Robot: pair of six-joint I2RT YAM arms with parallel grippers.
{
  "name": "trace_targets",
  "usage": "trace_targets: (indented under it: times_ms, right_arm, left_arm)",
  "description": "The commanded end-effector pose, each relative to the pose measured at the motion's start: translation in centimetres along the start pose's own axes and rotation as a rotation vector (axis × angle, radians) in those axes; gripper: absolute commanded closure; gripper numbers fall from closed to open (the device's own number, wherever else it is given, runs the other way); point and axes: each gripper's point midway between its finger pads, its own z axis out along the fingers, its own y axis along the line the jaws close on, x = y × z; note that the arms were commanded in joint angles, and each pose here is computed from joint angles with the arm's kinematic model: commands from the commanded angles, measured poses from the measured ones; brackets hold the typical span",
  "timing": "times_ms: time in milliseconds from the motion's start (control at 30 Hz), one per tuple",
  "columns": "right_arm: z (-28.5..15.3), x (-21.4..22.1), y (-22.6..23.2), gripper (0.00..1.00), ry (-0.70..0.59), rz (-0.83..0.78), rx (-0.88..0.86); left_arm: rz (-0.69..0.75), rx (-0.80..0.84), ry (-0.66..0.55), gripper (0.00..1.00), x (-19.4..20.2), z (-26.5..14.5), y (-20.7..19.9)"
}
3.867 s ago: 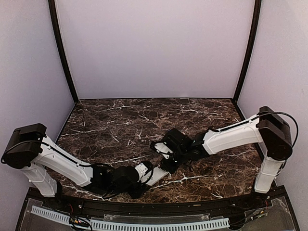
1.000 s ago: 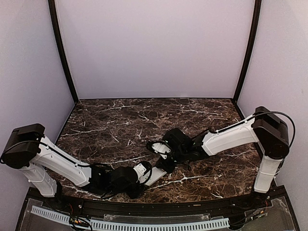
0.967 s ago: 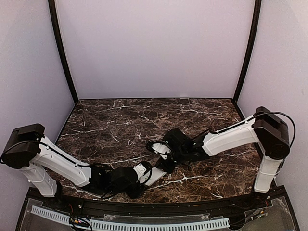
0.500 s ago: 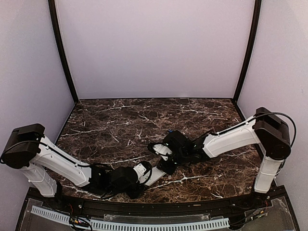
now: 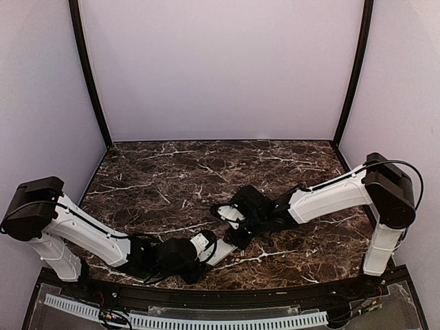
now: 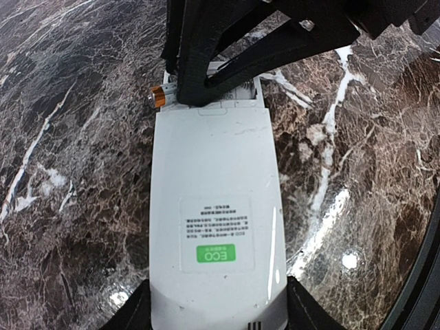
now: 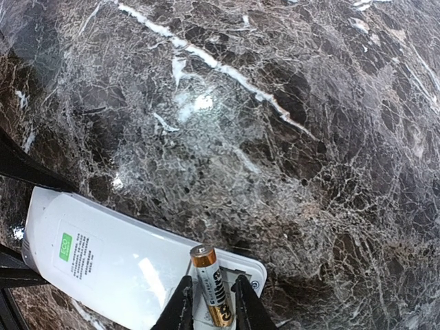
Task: Load the batteries into the remote control
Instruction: Load the battery into the battery compartment.
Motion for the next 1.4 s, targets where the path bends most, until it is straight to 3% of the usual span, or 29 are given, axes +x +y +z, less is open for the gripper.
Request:
trace_targets:
  times_ms: [0,333,667,1167,1367]
  right_arm:
    - [-0.3,4.7,-1.5,0.8,0.186,-0.005,0.071]
    - [-1.9,-1.2,0.9,0.8,0.008,-0.065,-0.067]
    - [-0.3,-3.1,1.1,0.8,-0.045,-0.093,-0.109]
    - [1.1,-2.6,1.3,0.81,-0.073,-0.135,-0.169]
    - [1.0,-1.0,1.0,0.87,-0.05,-0.148,-0.159]
  left_arm:
    - [0.061,-0.106,0.228,0.81,6.9,-0.5,3.2]
    - [0.066,-0.105,0.224,0.81,6.9,-0.5,3.2]
    - [0.065,-0.098,0.216,0.81,6.9,-0.6,3.1]
    - [0.068,-0.098,0.212,0.8,6.9,-0.6,3.1]
    - [0.062,-0.115,0.209,0.8,6.8,-0.6,3.4]
